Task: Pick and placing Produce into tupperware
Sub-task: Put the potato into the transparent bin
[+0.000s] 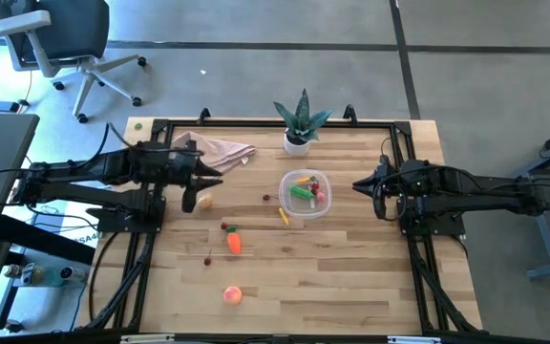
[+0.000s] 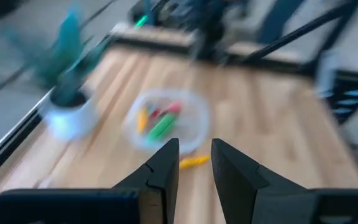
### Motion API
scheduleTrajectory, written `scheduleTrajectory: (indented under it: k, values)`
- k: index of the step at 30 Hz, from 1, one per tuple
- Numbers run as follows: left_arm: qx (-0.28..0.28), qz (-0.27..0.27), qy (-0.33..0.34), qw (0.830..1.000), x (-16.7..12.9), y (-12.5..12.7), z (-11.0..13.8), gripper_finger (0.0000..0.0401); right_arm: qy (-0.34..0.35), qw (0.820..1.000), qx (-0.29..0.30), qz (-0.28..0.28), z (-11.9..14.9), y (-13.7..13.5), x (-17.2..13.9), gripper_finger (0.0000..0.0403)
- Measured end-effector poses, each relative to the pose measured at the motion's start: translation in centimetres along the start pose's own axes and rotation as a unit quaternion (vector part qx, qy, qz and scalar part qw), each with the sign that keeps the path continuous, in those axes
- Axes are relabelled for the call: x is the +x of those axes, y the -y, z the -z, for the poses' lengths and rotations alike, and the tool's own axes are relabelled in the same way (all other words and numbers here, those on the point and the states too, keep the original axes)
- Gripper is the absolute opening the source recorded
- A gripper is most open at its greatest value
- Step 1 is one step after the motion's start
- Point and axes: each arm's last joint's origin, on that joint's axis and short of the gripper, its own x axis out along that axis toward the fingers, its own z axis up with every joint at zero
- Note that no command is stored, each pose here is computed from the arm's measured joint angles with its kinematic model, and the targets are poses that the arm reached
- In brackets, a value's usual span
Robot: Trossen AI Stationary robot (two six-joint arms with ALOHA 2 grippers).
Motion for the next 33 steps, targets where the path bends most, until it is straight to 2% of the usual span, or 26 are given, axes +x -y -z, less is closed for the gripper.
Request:
scheduleTrajectory:
  k: [3, 6, 11, 17, 23, 29, 33]
  values:
    - [-0.025, -0.068, -0.083, 0.994, -0.3, -0.6, -0.7, 0.0083, 0.000, 1.000, 0.000, 0.000, 0.0, 0.0, 0.0, 0.0035]
    - [-0.058, -0.114, -0.177, 0.976, -0.3, -1.1, -1.4, 0.0083, 0.000, 1.000, 0.000, 0.000, 0.0, 0.0, 0.0, 0.0035]
    - [-0.110, -0.152, -0.335, 0.923, 1.1, -2.1, -1.3, 0.0083, 0.000, 1.000, 0.000, 0.000, 0.0, 0.0, 0.0, 0.0035]
    - [-0.113, -0.144, -0.457, 0.870, 4.8, -3.0, 0.7, 0.0083, 0.000, 1.000, 0.000, -0.001, 0.0, 0.0, 0.0, 0.0035]
    - [-0.091, -0.134, -0.513, 0.843, 7.4, -3.3, 2.9, 0.0083, 0.000, 1.000, 0.000, -0.002, 0.0, 0.0, 0.0, 0.0035]
    - [-0.103, -0.137, -0.536, 0.827, 7.5, -3.3, 6.1, 0.0083, 0.000, 1.000, 0.000, -0.002, 0.0, 0.0, 0.0, 0.0035]
    - [-0.101, -0.126, -0.528, 0.833, 7.6, -2.7, 7.5, 0.0083, 0.000, 1.000, 0.000, -0.002, 0.0, 0.0, 0.0, 0.0035]
